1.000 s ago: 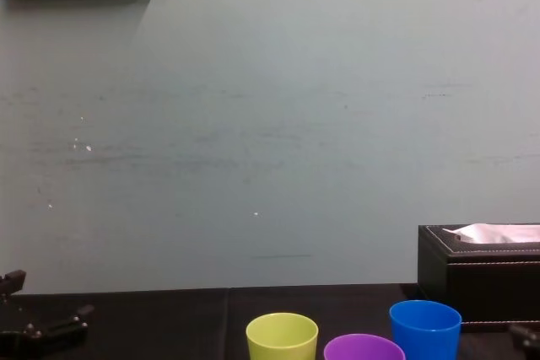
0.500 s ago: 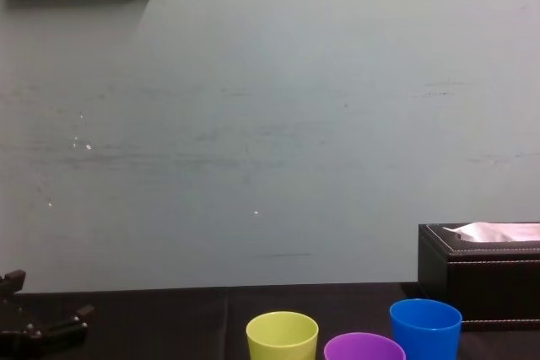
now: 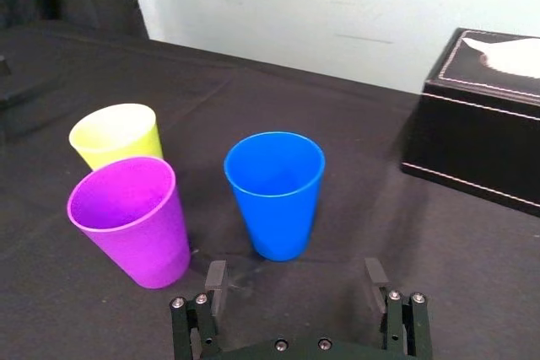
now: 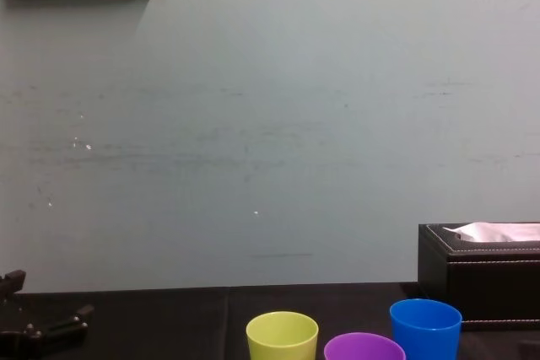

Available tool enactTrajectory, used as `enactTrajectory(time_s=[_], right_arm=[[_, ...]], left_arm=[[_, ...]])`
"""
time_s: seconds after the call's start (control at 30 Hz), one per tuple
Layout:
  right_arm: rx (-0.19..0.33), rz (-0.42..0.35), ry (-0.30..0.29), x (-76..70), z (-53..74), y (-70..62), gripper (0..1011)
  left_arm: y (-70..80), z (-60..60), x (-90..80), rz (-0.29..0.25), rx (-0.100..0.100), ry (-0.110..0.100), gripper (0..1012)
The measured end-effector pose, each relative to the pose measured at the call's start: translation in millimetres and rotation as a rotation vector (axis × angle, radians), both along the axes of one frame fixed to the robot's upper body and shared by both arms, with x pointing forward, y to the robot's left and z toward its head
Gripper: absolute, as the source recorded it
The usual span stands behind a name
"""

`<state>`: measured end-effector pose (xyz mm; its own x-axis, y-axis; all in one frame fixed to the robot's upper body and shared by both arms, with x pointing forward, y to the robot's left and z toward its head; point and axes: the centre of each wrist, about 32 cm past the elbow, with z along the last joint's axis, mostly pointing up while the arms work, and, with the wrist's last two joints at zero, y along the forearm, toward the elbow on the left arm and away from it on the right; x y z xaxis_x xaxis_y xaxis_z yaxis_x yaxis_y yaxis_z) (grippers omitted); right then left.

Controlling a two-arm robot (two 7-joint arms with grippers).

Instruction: Stack the three plastic cups sequentially using one hand.

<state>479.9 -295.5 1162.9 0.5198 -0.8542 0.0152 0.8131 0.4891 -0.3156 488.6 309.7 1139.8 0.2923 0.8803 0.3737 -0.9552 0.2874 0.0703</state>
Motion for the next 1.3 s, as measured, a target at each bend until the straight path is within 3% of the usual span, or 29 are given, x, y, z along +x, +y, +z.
enactTrajectory(time_s=[0.47, 1.3], right_arm=[[-0.02, -0.005, 0.021, 14.3, -3.7, 19.4, 1004], [-0.074, -0.028, -0.032, 34.7, -10.9, 43.1, 1004]], left_arm=[[0.0, 0.0, 0.0, 0.0, 0.0, 0.0, 1000], [0.0, 0.0, 0.0, 0.0, 0.0, 0.0, 1000]])
